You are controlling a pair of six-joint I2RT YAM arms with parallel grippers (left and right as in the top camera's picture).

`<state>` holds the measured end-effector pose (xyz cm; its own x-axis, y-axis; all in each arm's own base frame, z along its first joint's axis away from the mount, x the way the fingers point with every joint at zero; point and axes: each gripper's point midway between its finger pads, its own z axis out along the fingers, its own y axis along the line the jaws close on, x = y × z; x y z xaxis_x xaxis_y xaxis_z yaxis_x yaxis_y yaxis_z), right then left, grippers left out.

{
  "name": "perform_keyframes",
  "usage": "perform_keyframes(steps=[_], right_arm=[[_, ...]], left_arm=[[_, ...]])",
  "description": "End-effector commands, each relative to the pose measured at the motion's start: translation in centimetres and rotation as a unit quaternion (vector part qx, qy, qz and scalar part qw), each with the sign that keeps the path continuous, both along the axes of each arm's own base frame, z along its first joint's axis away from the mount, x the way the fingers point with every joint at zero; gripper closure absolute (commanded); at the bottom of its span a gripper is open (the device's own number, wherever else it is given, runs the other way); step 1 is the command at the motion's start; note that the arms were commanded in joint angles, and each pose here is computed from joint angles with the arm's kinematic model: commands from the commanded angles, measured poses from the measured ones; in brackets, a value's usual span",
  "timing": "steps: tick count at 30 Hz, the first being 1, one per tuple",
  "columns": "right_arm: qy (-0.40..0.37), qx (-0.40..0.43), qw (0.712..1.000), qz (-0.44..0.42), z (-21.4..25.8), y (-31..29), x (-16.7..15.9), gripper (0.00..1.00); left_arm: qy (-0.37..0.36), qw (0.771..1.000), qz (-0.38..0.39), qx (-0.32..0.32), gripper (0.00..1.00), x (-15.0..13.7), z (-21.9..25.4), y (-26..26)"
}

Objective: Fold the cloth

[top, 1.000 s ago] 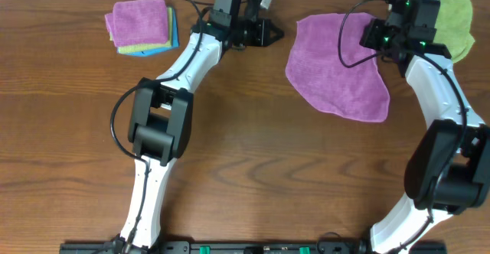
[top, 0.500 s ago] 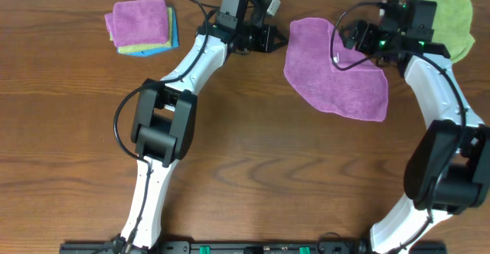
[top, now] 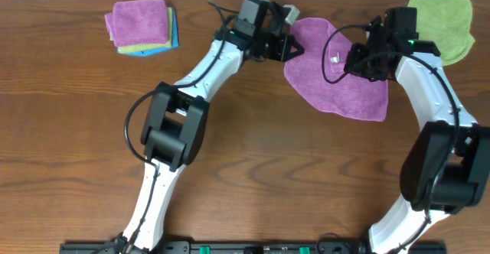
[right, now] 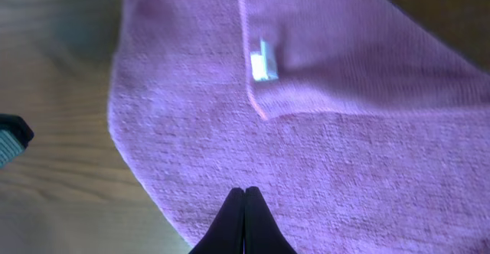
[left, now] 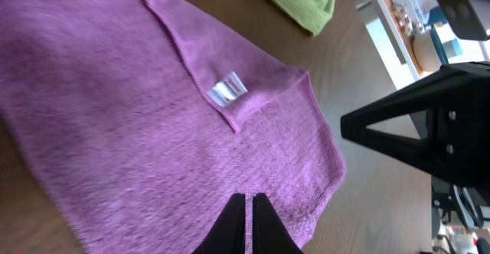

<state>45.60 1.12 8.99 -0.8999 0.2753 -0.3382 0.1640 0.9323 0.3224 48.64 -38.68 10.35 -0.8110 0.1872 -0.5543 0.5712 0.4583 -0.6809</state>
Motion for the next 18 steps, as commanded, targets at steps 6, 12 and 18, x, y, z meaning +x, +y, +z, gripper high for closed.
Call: perform_keyframes(steps=[6, 12, 18], right_arm=[[0.038, -0.046, 0.998, -0.001, 0.4, -1.2, -2.2, 0.98], [0.055, -0.054, 0.997, -0.003, -0.3, -1.5, -3.0, 0.98], [0.078, -0.066, 0.995, -0.007, -3.2, -1.9, -3.6, 0.99]], left_arm=[[0.015, 0.999, -0.013, 0.042, 0.94, -1.4, -3.1, -0.4], [0.023, 0.996, -0.025, 0.079, 0.94, -2.6, -4.6, 0.0], [0.023, 0.995, -0.02, 0.09, 0.94, -2.7, -4.9, 0.1]])
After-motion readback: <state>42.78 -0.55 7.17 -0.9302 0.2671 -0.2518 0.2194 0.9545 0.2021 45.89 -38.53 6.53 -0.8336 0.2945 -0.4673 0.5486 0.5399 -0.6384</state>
